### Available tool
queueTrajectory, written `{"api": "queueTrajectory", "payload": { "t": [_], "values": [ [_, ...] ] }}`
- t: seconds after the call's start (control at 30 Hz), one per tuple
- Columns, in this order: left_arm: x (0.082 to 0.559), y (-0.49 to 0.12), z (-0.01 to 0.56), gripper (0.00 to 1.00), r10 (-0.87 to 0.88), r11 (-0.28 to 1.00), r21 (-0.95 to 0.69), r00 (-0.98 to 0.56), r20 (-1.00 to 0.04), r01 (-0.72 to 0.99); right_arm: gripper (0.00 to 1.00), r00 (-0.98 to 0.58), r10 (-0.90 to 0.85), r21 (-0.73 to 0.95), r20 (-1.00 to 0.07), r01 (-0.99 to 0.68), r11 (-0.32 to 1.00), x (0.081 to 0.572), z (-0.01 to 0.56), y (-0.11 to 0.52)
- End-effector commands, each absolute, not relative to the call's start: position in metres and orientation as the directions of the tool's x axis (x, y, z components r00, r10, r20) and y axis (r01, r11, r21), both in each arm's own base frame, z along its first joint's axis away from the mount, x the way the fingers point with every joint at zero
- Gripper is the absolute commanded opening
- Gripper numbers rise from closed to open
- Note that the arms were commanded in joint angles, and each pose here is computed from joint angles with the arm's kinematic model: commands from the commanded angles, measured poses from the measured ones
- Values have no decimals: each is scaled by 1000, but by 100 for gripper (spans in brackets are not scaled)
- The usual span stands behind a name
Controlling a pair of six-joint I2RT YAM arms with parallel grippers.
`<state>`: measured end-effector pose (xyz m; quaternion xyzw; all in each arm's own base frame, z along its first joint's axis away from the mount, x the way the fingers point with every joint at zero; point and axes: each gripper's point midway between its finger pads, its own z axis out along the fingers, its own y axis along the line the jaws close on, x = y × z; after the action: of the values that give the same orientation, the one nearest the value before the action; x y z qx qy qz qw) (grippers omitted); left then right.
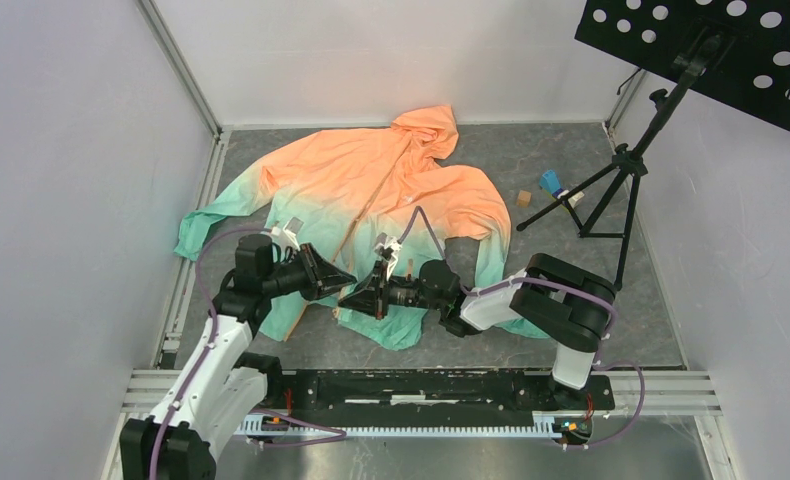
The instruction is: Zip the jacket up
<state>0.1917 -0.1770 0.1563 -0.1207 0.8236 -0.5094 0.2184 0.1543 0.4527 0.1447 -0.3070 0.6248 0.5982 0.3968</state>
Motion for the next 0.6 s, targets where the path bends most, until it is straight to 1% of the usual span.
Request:
{"api": "queueTrajectory", "payload": {
  "t": [0.0,0.07,0.1,0.13,0.17,0.2,0.3,0.37,0.47,0.57],
  "values": [
    [194,-175,182,32,-382,495,-860,-858,-344,124,0,-279,176,271,-944,-960,-69,136,185,452],
    [196,-170,188,41,-400,519,-844,-836,-376,132,0,-170,195,152,-966,-983,-104,125,188,443],
    [196,-169,192,47,-407,523,-841,-825,-393,142,0,-135,196,118,-971,-988,-96,124,186,438],
    [196,-167,195,56,-414,531,-835,-815,-406,147,0,-102,179,88,-979,-993,-84,125,182,436],
    [195,-165,197,64,-421,538,-830,-807,-415,146,0,-74,161,63,-984,-995,-75,127,179,436],
    [194,-163,199,70,-427,549,-823,-799,-424,144,0,-51,135,42,-990,-997,-68,129,173,437],
    [191,-153,203,84,-439,599,-792,-779,-448,119,0,-9,102,1,-995,-997,-74,130,166,437],
    [189,-140,203,85,-451,660,-749,-765,-460,61,0,1,101,-10,-995,-996,-88,129,165,434],
    [186,-125,206,82,-459,722,-691,-759,-463,-15,1,23,120,-39,-993,-990,-133,119,167,427],
    [180,-124,200,78,-437,744,-664,-810,-390,-82,0,35,104,-52,-994,-985,-165,112,161,423]
  ]
}}
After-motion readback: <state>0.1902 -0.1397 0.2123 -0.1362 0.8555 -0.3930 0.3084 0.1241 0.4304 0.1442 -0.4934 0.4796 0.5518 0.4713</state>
